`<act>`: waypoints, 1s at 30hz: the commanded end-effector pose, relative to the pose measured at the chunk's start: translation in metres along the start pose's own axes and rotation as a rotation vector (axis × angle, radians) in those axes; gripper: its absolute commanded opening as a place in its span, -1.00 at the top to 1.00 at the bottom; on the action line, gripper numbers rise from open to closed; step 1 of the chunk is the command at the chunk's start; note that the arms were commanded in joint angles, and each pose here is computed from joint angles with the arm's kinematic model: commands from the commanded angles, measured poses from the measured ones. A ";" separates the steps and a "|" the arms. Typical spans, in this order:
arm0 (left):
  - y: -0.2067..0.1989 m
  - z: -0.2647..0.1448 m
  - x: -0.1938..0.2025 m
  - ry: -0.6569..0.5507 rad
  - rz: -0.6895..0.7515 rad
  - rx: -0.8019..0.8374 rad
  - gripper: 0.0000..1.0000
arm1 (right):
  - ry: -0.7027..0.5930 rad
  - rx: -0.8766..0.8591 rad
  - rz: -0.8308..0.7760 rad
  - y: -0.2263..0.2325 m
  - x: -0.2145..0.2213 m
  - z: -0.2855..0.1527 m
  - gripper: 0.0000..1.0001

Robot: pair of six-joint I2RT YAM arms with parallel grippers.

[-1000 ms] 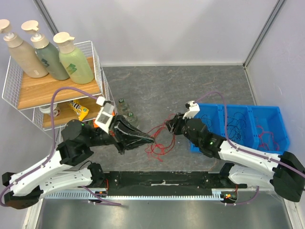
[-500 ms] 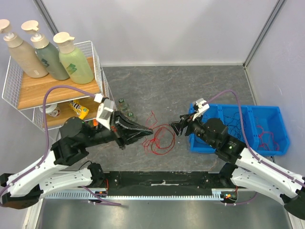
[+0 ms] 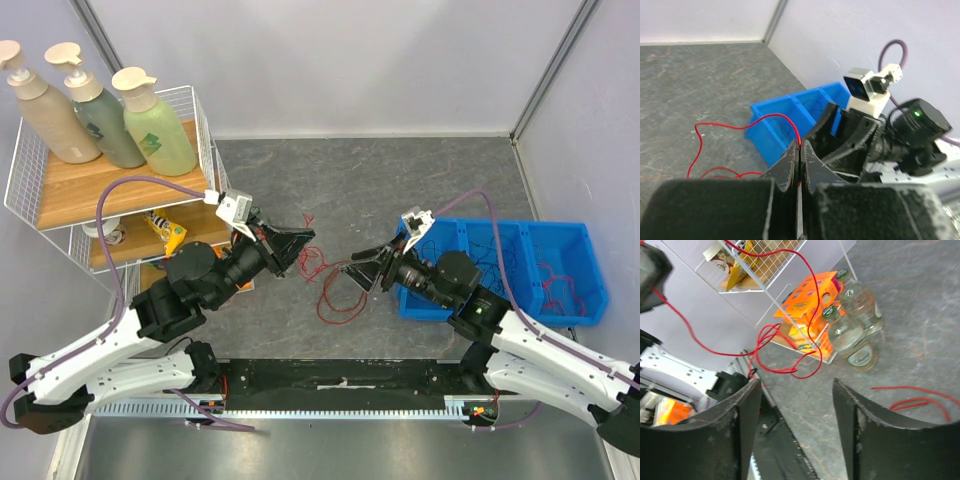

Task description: Untangle the cables

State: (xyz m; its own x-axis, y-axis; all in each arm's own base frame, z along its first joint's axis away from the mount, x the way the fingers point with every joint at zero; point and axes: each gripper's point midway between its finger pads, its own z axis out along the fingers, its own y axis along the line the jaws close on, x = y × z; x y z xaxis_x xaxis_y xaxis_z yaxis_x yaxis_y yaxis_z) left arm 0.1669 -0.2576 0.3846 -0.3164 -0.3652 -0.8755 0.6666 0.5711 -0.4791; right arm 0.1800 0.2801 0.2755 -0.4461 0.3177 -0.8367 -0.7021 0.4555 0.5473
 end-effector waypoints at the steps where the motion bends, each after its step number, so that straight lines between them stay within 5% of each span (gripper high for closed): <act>1: 0.022 0.013 -0.021 -0.157 -0.069 -0.132 0.96 | -0.056 -0.083 0.105 0.033 -0.026 0.002 -0.22; 7: 0.033 0.028 -0.021 -0.168 -0.071 -0.219 0.96 | -0.042 -0.069 0.033 0.043 -0.030 0.001 -0.22; 20: 0.016 0.043 -0.019 -0.139 -0.080 -0.154 0.96 | 0.219 -0.028 -0.126 0.030 0.014 0.033 -0.24; 30: 0.013 0.044 -0.019 -0.137 -0.075 -0.140 0.96 | 0.234 -0.043 -0.127 0.025 0.028 0.038 -0.17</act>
State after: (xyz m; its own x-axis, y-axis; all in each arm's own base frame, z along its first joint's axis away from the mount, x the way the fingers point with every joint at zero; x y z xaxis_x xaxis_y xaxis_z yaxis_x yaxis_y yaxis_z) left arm 0.2128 -0.2763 0.3644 -0.2869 -0.4151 -0.8633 0.5230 0.6872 -0.5042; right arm 0.1717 0.3252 0.2582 -0.4980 0.0562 -0.8654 -0.7499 0.4732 0.4623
